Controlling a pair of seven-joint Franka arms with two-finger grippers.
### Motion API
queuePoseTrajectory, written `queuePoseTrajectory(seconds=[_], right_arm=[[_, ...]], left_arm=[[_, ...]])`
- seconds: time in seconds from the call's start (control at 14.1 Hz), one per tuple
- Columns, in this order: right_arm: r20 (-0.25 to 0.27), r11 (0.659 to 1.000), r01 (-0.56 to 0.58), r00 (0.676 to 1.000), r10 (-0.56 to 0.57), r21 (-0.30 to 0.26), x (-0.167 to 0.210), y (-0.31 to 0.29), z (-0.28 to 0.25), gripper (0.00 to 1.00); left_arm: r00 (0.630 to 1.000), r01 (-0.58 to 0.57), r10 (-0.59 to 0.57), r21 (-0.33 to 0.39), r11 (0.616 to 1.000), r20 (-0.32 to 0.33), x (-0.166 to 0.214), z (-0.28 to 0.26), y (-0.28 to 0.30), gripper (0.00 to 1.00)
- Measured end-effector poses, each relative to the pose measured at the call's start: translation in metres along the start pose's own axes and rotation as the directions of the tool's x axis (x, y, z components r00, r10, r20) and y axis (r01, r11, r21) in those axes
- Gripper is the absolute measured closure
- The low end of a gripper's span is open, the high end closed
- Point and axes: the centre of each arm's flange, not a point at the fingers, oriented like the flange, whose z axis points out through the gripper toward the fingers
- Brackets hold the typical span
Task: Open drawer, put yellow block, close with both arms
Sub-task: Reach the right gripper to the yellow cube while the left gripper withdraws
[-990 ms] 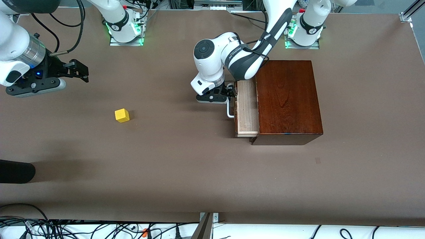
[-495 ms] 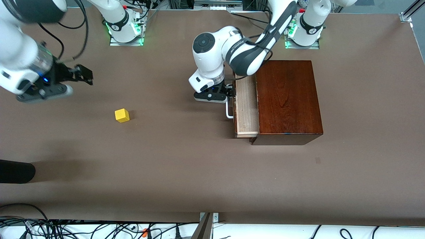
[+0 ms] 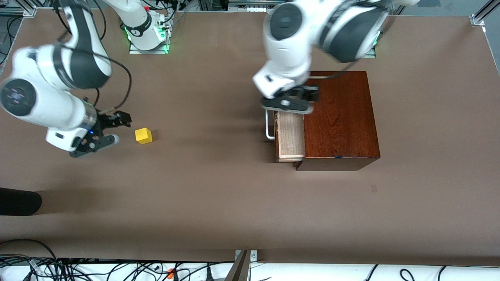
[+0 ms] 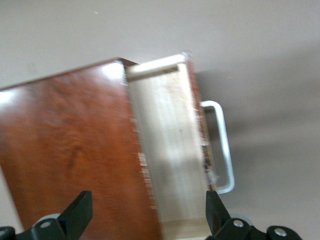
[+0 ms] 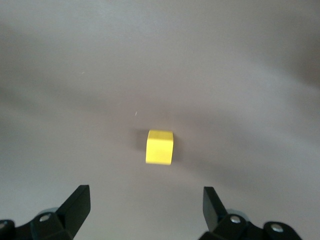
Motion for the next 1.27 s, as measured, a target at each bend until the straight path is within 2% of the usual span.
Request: queuePoseTrajectory(seconds=[0.35, 0.49, 0.64, 0.78, 1.06, 1.2, 1.27], right_arm=[[-0.063, 1.0, -0.006, 0.998, 0.004, -0.017, -0.002, 0.017, 0.116, 0.0], [-0.076, 1.0, -0.024, 0.997, 0.025, 0.009, -0.001, 0.019, 0.149, 0.0], [-0.082, 0.999, -0.04, 0.996, 0.042, 0.022, -0.006, 0.018, 0.175, 0.0], [-0.093, 0.999, -0.047, 0.994, 0.048, 0.016, -0.019, 0.016, 0.198, 0.0], [-0.08, 0.999, -0.051, 0.995, 0.052, 0.016, -0.038, 0.012, 0.223, 0.0], [-0.075, 0.999, -0.05, 0.996, 0.051, 0.017, -0.04, 0.011, 0.224, 0.05], [-0.075, 0.999, -0.047, 0.996, 0.048, 0.017, -0.04, 0.011, 0.224, 0.18]], left_arm=[[1.0, 0.013, -0.013, -0.051, 0.999, 0.007, 0.025, -0.023, -0.141, 0.0], [1.0, 0.013, -0.012, -0.056, 0.998, 0.018, 0.024, -0.028, -0.18, 0.0], [0.999, 0.008, -0.006, -0.061, 0.998, 0.031, 0.019, -0.035, -0.215, 0.0], [0.997, 0.057, -0.053, -0.072, 0.996, 0.053, 0.009, -0.042, -0.254, 0.0], [0.987, 0.158, -0.157, -0.086, 0.984, 0.015, -0.022, -0.067, -0.326, 0.0], [0.985, 0.169, -0.171, -0.08, 0.982, -0.022, -0.044, -0.065, -0.328, 0.0], [0.985, 0.165, -0.168, -0.077, 0.983, -0.033, -0.055, -0.059, -0.324, 0.0]])
